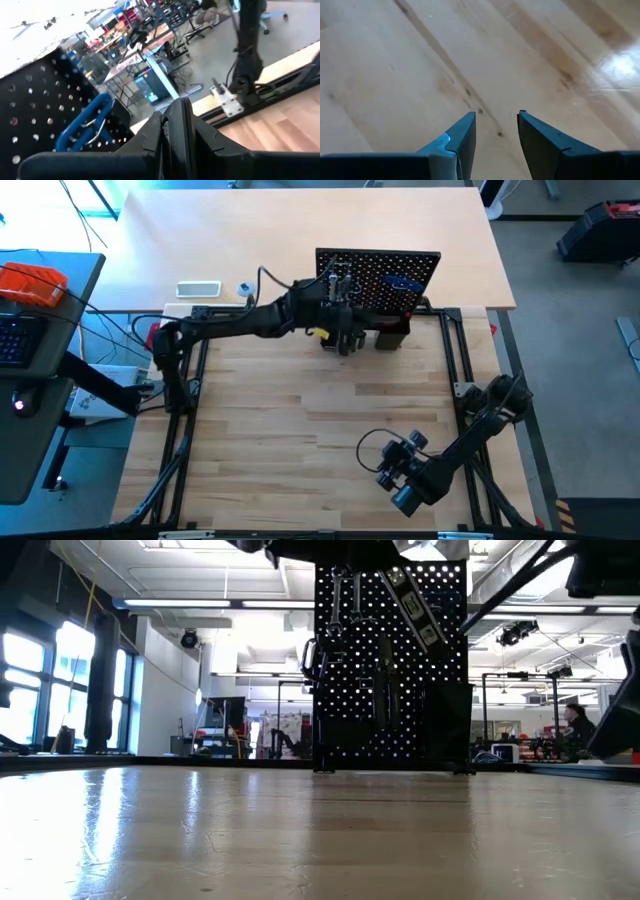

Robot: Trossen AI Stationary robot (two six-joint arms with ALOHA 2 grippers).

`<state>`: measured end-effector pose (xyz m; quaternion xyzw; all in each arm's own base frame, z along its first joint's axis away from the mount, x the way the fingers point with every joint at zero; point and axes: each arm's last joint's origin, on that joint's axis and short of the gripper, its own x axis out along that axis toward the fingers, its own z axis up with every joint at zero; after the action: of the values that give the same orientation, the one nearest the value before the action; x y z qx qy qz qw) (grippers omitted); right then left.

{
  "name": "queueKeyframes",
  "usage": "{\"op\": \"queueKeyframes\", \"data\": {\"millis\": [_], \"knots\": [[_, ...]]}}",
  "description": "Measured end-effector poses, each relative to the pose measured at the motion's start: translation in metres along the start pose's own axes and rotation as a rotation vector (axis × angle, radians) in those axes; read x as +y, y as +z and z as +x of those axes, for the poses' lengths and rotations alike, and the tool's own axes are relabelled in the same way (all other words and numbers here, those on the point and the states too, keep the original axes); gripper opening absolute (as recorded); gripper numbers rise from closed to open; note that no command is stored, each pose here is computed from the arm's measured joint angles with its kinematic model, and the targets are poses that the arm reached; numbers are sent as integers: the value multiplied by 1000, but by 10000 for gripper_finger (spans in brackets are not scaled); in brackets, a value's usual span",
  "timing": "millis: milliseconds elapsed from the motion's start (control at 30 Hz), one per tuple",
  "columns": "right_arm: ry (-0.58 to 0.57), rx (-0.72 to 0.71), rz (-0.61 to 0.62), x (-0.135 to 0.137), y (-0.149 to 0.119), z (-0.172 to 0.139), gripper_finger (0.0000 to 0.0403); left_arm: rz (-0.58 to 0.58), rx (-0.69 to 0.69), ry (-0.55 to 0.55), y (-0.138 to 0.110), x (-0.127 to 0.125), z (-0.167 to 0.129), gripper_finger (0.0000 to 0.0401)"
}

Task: Hang tools onto peg board
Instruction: Put the Spirit level into the right bin on the pegboard

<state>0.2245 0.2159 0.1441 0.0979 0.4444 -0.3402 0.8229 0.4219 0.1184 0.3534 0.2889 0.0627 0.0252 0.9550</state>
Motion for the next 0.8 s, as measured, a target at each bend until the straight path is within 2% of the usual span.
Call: {"op": "queueKeyframes", "data": {"millis": [167, 400, 667, 800], "knots": [[11, -7, 6, -1, -3, 5, 140, -15, 20, -12, -8, 7, 10, 46], [26, -51, 17, 1, -2, 5, 140, -26, 58, -56, -20, -3, 23, 46], [39, -76, 29, 3, -1, 5, 140, -1, 140, 11, -18, -18, 30, 46], [43, -81, 32, 3, -1, 5, 140, -3, 124, 17, -14, -22, 31, 46]]}}
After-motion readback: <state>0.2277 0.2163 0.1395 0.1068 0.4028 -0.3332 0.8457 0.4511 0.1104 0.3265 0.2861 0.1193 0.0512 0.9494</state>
